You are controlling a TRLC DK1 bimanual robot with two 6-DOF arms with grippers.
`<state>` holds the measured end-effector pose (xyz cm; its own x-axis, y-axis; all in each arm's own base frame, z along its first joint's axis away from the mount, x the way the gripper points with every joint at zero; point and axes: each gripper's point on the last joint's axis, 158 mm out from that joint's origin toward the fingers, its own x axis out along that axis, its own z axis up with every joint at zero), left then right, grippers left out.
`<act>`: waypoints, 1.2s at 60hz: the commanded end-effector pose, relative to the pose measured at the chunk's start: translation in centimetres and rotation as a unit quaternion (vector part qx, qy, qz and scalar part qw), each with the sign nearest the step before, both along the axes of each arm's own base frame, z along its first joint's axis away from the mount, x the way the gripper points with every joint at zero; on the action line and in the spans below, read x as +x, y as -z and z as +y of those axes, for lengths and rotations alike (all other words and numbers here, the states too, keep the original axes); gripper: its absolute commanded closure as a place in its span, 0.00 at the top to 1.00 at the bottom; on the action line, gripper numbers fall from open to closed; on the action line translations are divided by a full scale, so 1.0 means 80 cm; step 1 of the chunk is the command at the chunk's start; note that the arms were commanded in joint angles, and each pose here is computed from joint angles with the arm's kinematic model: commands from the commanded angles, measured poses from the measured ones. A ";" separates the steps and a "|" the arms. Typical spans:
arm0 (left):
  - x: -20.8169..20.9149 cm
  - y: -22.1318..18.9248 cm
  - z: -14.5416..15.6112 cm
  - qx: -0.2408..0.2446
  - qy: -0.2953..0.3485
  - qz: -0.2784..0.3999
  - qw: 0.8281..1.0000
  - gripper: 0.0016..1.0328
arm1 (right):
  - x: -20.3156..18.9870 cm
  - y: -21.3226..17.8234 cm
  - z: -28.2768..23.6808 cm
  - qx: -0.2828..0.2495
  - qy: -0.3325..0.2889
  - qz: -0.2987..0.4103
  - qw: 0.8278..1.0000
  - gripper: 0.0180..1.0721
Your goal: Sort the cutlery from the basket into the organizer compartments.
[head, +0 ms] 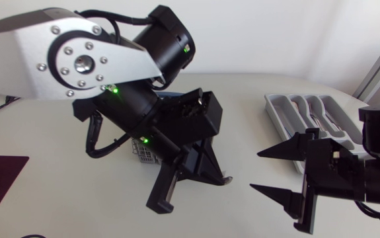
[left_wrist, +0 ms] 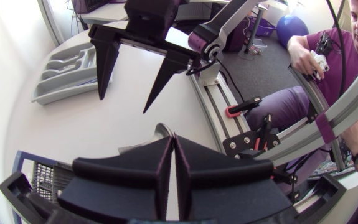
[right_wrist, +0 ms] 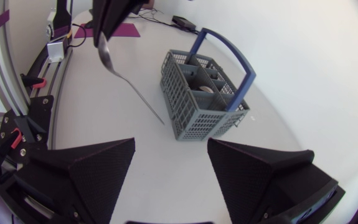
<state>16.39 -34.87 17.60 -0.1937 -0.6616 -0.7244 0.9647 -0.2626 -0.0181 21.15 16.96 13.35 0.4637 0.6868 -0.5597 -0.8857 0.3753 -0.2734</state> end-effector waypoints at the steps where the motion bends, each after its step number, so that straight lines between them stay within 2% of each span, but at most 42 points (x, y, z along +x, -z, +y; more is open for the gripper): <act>1: -0.005 0.009 -0.007 0.005 0.018 0.010 1.000 0.03 | -0.015 0.005 0.013 -0.005 -0.031 -0.010 0.999 0.79; 19: -0.007 -0.003 -0.016 -0.008 0.027 0.022 0.999 0.03 | -0.036 0.004 0.048 0.003 -0.072 -0.011 0.997 0.59; 33: -0.009 -0.011 -0.020 -0.015 0.031 0.029 0.999 0.03 | -0.035 0.001 0.061 0.006 -0.079 -0.019 0.997 0.40; 40: -0.009 -0.018 -0.019 -0.023 0.031 0.038 0.999 0.03 | -0.035 -0.002 0.064 0.009 -0.082 -0.022 0.996 0.34; 49: -0.007 -0.021 -0.017 -0.024 0.028 0.043 0.998 0.03 | -0.033 -0.004 0.066 0.010 -0.082 -0.027 0.996 0.19; 52: -0.008 -0.025 -0.016 -0.028 0.028 0.050 0.998 0.03 | -0.033 -0.003 0.066 0.009 -0.082 -0.026 0.996 0.17; 57: -0.005 -0.024 -0.015 -0.028 0.025 0.052 0.998 0.03 | -0.035 -0.001 0.068 0.006 -0.085 -0.023 0.996 0.06; 72: -0.003 -0.024 -0.014 -0.028 0.022 0.059 0.998 0.03 | -0.038 0.000 0.071 0.012 -0.082 -0.009 0.996 0.05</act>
